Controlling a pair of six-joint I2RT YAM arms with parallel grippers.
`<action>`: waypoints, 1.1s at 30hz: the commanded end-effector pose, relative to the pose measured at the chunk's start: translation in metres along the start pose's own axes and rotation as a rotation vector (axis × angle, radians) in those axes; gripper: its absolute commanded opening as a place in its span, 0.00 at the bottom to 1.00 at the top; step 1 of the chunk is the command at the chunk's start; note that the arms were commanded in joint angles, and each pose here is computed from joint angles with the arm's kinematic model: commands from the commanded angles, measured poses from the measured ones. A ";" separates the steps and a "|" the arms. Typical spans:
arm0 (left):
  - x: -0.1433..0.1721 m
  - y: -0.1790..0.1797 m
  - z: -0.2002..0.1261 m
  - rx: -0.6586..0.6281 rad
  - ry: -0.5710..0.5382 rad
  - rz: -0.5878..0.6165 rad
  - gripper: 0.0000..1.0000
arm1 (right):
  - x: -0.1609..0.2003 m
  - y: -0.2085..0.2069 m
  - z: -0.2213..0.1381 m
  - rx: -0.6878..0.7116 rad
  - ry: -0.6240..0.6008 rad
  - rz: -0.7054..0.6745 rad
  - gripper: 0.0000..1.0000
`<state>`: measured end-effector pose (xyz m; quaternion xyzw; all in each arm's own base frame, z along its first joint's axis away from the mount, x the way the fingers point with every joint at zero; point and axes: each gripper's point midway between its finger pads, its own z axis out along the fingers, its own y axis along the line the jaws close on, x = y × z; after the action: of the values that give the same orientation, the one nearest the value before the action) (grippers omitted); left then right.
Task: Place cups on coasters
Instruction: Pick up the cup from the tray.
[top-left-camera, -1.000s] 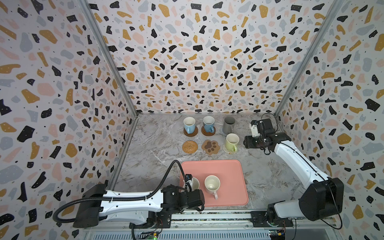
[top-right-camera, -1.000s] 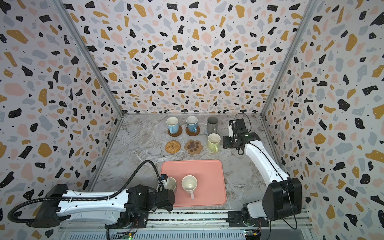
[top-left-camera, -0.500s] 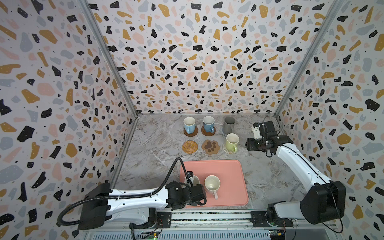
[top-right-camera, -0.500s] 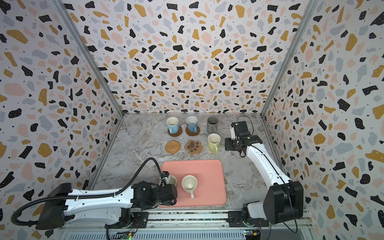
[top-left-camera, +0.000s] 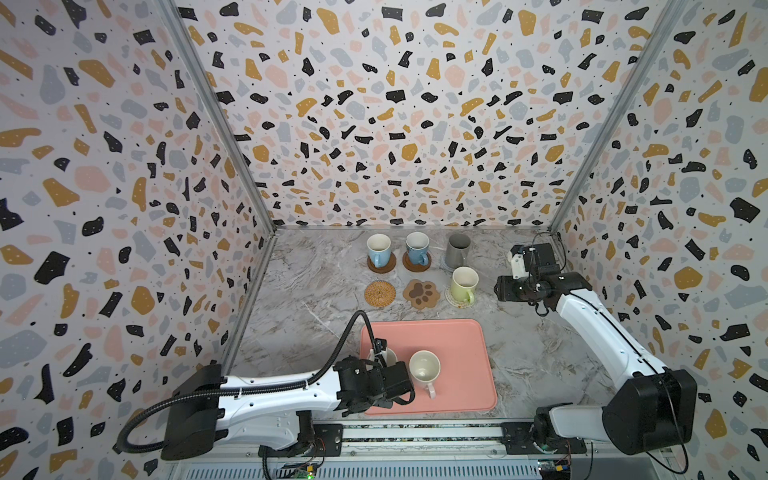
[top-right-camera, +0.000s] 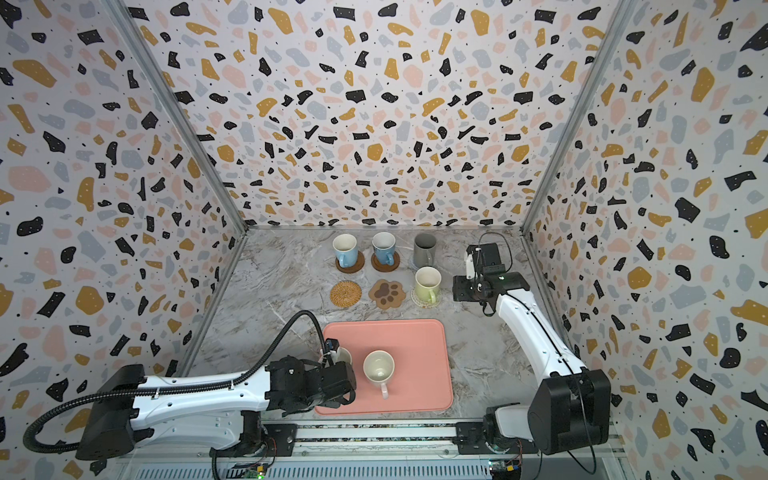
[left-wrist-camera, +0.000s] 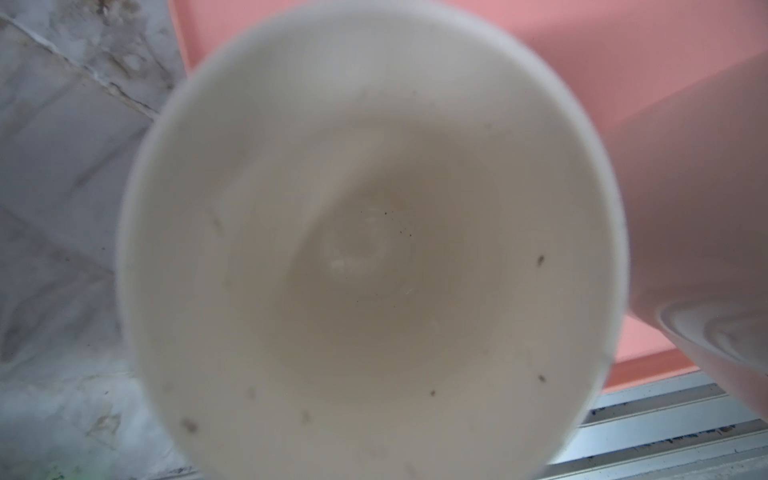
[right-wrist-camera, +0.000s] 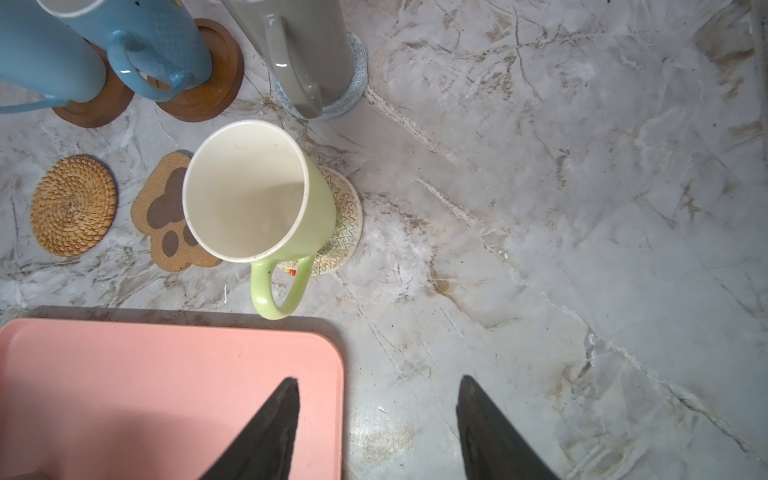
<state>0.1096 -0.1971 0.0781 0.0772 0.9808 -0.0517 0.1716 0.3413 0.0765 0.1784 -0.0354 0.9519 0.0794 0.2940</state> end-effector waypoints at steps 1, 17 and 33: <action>-0.027 -0.002 -0.014 -0.009 -0.084 0.017 0.11 | -0.002 0.001 -0.010 -0.010 -0.024 0.006 0.63; -0.117 -0.007 -0.018 -0.040 -0.202 0.061 0.10 | 0.002 -0.001 -0.013 -0.004 -0.018 0.015 0.63; -0.223 -0.056 0.008 -0.010 -0.232 0.223 0.10 | 0.011 -0.004 -0.016 0.008 -0.002 0.026 0.63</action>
<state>0.2868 -0.2642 0.1325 0.1504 0.9552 -0.0174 0.2542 0.3330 0.0740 0.1832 -0.0312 0.9503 0.0816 0.2987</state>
